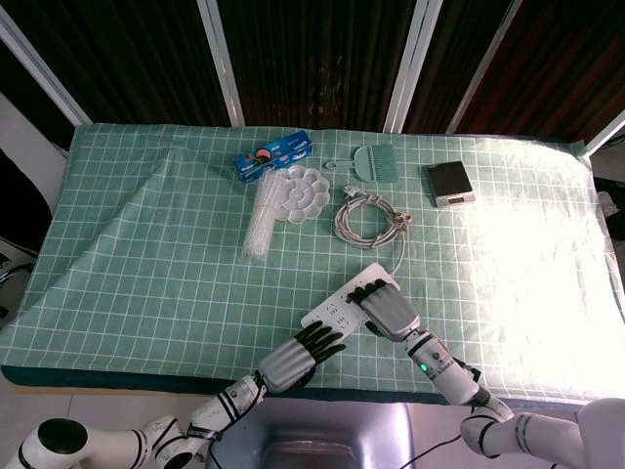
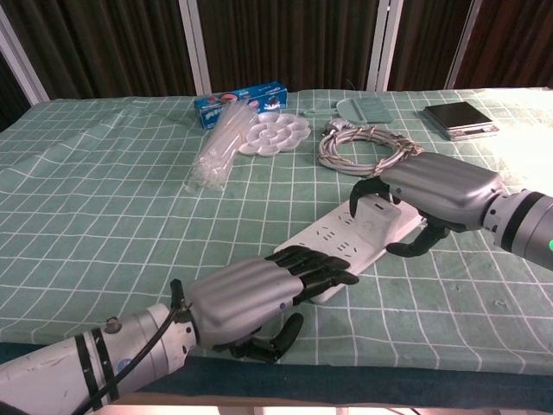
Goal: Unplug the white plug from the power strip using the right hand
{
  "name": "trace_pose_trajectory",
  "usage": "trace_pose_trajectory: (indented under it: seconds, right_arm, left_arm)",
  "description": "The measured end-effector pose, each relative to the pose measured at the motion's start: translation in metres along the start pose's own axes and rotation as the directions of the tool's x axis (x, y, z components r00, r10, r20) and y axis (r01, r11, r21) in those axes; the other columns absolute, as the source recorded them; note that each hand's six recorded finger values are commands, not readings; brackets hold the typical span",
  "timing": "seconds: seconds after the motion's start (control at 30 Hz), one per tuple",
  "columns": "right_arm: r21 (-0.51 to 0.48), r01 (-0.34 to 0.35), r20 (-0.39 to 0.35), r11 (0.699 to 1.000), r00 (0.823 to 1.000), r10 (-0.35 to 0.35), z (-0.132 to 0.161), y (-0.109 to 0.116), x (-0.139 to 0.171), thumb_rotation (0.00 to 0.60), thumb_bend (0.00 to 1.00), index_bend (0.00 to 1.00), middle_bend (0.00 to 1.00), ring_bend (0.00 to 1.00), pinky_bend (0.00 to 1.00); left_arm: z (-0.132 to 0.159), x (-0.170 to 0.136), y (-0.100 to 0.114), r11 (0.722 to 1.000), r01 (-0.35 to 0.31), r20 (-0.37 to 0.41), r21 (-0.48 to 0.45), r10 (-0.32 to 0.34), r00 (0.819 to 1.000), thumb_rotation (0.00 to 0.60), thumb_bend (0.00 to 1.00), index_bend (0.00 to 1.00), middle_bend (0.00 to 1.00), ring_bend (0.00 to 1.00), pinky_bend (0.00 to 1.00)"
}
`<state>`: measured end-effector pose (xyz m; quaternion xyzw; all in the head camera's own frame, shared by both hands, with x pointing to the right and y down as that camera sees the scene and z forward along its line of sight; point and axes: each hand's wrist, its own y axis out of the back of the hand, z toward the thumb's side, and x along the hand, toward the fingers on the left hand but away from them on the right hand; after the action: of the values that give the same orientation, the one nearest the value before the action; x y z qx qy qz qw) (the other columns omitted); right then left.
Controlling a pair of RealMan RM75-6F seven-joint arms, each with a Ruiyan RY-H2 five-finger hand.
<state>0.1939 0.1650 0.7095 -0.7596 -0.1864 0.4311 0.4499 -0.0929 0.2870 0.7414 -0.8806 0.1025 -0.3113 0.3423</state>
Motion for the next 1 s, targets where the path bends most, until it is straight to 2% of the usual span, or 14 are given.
trace_pose_trajectory:
  seconds: [0.3, 0.67, 0.87, 1.0]
  right_arm:
    - [-0.022, 0.015, 0.001, 1.0, 1.0, -0.015, 0.001, 0.003, 0.001, 0.6, 0.53, 0.76, 0.51, 0.48, 0.51]
    - [0.03, 0.083, -0.06, 0.996, 0.995, -0.081, 0.008, 0.016, 0.011, 0.6, 0.54, 0.77, 0.51, 0.49, 0.51]
    - [0.051, 0.121, -0.069, 0.991, 0.991, -0.117, 0.001, 0.028, 0.029, 0.6, 0.54, 0.76, 0.51, 0.49, 0.51]
    - [0.097, 0.122, -0.06, 0.988, 0.991, -0.116, -0.013, 0.035, 0.047, 0.6, 0.54, 0.74, 0.51, 0.49, 0.51]
  left_arm:
    - [0.002, 0.002, -0.002, 1.0, 0.006, 0.002, 0.017, -0.006, 1.0, 0.588, 0.78, 0.0, 0.0, 0.0, 0.03]
    - [0.005, 0.003, 0.001, 1.0, -0.011, 0.009, 0.01, 0.011, 1.0, 0.593, 0.78, 0.0, 0.0, 0.0, 0.03]
    - [0.004, 0.001, 0.012, 0.999, -0.048, 0.015, 0.015, 0.048, 0.999, 0.58, 0.78, 0.0, 0.0, 0.0, 0.03]
    - [-0.001, -0.003, 0.028, 0.995, -0.095, 0.016, 0.017, 0.094, 0.995, 0.571, 0.78, 0.0, 0.0, 0.0, 0.03]
